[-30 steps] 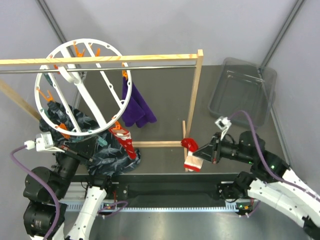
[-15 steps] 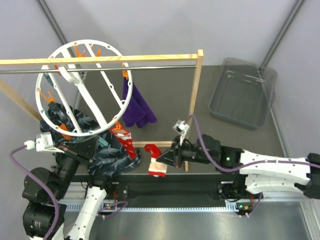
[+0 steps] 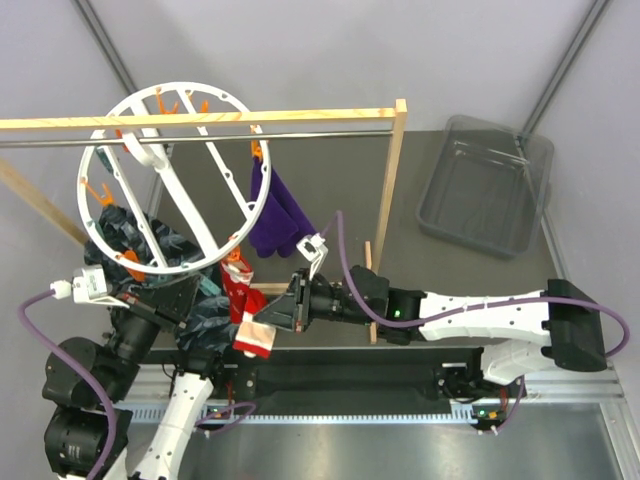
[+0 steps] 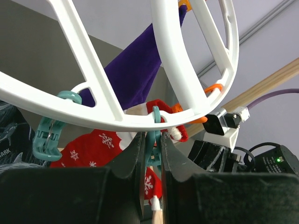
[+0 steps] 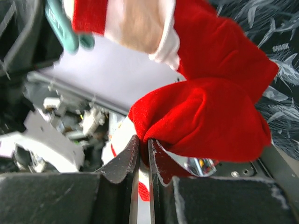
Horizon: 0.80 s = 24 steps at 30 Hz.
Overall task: Clip the socks to the hanger
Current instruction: Clamp the sock onto the hanger.
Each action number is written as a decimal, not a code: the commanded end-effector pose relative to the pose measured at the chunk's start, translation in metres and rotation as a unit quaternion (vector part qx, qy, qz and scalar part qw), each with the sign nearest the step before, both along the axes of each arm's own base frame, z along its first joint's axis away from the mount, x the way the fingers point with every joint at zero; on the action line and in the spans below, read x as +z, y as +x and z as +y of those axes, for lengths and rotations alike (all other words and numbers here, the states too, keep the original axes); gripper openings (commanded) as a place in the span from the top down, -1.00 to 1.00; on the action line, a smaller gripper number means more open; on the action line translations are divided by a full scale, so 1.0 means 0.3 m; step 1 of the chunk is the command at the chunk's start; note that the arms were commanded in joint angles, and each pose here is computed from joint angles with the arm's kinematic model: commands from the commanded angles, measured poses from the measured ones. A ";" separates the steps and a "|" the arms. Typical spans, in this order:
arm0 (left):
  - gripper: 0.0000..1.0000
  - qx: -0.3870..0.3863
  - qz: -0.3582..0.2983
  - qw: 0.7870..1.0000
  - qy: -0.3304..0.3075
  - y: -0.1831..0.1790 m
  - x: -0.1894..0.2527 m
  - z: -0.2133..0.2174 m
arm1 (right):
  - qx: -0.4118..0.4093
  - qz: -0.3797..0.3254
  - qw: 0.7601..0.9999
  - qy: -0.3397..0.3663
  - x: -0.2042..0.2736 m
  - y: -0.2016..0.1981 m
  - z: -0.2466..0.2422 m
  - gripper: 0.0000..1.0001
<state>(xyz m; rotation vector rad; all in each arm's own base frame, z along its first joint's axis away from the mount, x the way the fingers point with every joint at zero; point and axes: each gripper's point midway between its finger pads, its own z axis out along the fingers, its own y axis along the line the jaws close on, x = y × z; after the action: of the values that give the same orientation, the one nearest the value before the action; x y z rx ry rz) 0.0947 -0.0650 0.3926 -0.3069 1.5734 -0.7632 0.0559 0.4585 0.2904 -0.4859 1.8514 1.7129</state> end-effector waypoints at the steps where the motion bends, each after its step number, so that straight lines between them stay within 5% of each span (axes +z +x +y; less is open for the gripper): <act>1: 1.00 -0.028 0.006 1.000 0.000 -0.037 -0.011 -0.027 | -0.044 0.044 0.994 0.084 0.184 0.035 -0.008 1.00; 7: 1.00 -0.038 -0.003 0.999 -0.003 -0.044 0.003 -0.038 | -0.097 0.094 0.986 0.097 0.203 0.096 -0.011 1.00; 24: 1.00 -0.054 -0.019 0.998 -0.005 -0.069 0.025 -0.052 | -0.045 0.149 0.979 0.128 0.288 0.083 0.120 1.00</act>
<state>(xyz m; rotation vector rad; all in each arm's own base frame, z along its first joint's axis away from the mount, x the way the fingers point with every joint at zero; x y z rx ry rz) 0.0839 -0.0732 0.4002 -0.2567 1.5462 -0.8183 0.0823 0.4904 0.3465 -0.0561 1.8593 1.9028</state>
